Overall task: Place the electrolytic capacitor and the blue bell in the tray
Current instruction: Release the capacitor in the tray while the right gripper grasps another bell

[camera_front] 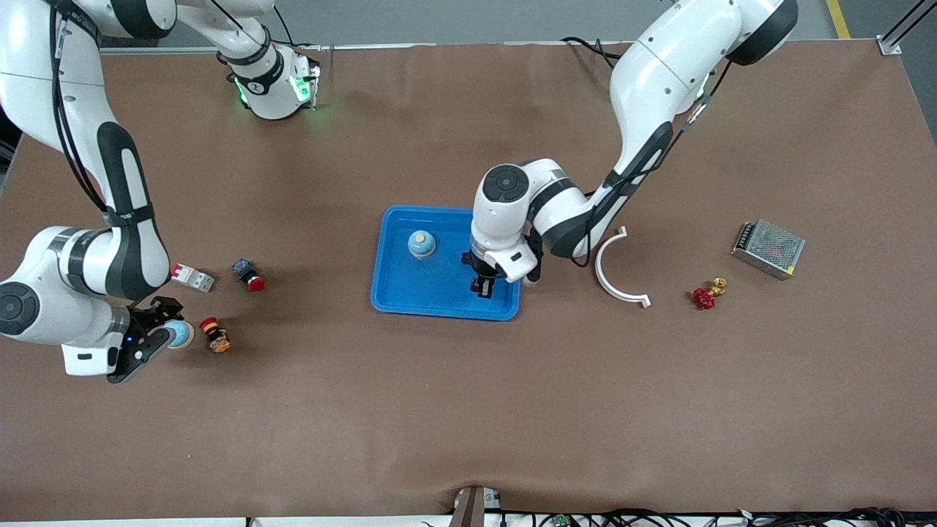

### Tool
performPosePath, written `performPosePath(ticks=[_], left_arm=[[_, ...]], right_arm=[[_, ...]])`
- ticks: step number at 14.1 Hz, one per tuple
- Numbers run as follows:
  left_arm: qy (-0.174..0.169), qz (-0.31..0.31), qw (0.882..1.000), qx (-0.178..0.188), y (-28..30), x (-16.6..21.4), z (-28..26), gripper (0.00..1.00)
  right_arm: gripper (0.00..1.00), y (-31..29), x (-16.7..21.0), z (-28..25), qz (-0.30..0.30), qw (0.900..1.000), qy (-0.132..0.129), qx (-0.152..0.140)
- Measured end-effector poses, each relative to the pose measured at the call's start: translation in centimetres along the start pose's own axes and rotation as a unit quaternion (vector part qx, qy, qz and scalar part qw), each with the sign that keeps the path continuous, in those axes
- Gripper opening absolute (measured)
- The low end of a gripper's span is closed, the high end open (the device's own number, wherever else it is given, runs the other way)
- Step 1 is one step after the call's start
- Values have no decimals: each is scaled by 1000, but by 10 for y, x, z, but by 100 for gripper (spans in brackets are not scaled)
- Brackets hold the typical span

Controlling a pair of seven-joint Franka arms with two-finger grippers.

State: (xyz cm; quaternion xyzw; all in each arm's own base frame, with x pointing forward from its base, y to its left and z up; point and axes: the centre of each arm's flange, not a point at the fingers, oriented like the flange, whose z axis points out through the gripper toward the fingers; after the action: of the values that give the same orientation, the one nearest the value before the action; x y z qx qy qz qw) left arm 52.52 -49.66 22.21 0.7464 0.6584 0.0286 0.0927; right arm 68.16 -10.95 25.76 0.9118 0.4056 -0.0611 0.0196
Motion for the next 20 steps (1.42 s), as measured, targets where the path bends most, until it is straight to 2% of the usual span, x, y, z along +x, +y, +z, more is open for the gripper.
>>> performPosePath(ticks=[3,6,13,15,18,20], left_arm=[[6,-3,1000,-2,4,-5,15,34],[14,-4,1000,-4,5,-7,28,34],[20,14,1000,0,-4,-17,37,34],[32,44,998,10,-6,-16,38,49],[47,71,996,18,0,-14,30,81],[54,98,993,39,4,-9,20,99]], right_arm=[[100,8,-13,18,-4,1000,-3,9],[100,9,-19,43,-5,1000,0,4],[100,1,-18,62,-9,1000,4,3],[100,0,-17,66,-9,1000,4,2],[100,-1,-18,73,-9,1000,4,2],[100,-1,-18,77,-9,1000,5,0]])
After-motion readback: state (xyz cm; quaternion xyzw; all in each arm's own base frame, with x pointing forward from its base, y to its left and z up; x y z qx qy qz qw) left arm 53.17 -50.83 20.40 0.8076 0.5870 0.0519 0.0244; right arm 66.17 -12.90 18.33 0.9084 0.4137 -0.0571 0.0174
